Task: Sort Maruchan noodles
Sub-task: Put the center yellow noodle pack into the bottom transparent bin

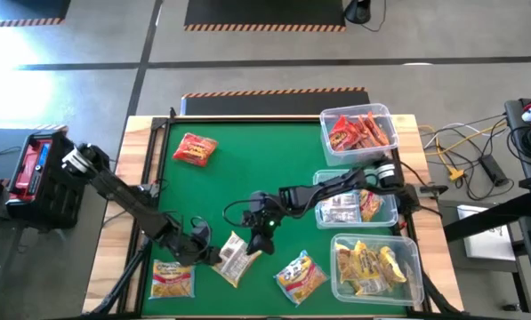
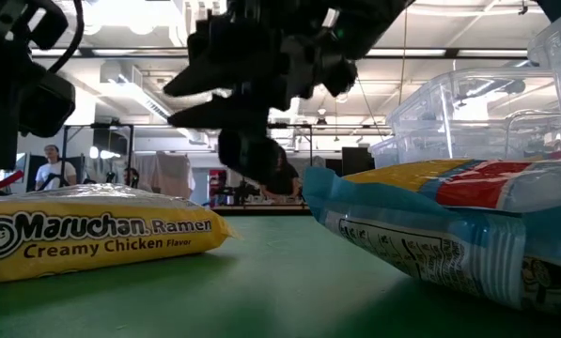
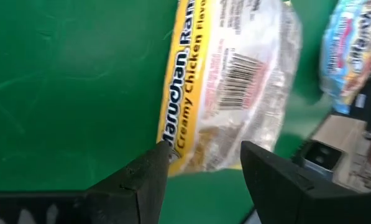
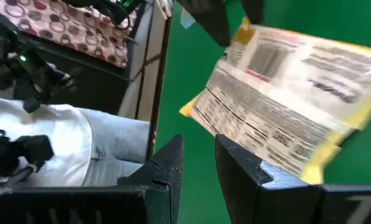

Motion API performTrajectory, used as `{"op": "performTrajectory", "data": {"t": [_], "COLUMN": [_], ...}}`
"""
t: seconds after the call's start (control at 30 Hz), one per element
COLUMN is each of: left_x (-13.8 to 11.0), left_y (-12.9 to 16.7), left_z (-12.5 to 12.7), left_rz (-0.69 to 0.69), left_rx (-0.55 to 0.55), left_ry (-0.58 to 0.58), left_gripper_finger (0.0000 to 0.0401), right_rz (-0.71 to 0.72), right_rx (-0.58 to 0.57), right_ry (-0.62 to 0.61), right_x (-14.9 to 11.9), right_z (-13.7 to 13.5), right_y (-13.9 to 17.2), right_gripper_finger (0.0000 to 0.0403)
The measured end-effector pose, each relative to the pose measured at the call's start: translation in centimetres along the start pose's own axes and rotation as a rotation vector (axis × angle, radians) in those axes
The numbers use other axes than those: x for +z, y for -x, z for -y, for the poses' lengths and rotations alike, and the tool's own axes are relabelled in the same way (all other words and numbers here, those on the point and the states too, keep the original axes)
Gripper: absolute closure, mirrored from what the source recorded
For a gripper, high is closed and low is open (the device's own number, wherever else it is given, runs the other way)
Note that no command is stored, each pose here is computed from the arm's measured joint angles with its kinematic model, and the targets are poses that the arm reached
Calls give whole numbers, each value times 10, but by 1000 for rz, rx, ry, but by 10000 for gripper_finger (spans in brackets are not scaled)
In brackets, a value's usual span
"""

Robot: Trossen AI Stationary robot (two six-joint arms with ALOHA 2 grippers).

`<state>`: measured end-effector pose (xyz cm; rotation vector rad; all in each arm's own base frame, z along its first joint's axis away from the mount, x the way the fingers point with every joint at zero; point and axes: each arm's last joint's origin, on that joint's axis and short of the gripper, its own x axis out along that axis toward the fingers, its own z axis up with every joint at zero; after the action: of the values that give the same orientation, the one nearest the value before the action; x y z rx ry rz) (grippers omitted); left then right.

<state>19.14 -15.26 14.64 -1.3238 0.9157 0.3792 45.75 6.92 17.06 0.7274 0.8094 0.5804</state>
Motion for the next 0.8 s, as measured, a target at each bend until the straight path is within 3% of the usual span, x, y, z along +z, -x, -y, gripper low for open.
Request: {"op": "performTrajectory", "data": {"t": [0.2, 0.4, 0.6, 0.8], "left_x": [0, 21, 48, 57], "left_y": [-28, -51, -55, -53], "left_z": [6, 11, 15, 17], "left_rz": [13, 72, 152, 177], "left_rx": [-44, -122, -124, -130], "left_ry": [21, 13, -22, -87], "left_gripper_finger": [218, 218, 223, 229], "right_rz": [-24, -61, -137, -251], "right_rx": [7, 51, 104, 47], "right_ry": [-45, -71, -142, -230], "right_x": [-6, -7, -9, -20], "right_z": [7, 6, 0, -5], "right_y": [-10, -13, -8, 1], "right_gripper_finger": [321, 321, 321, 321]}}
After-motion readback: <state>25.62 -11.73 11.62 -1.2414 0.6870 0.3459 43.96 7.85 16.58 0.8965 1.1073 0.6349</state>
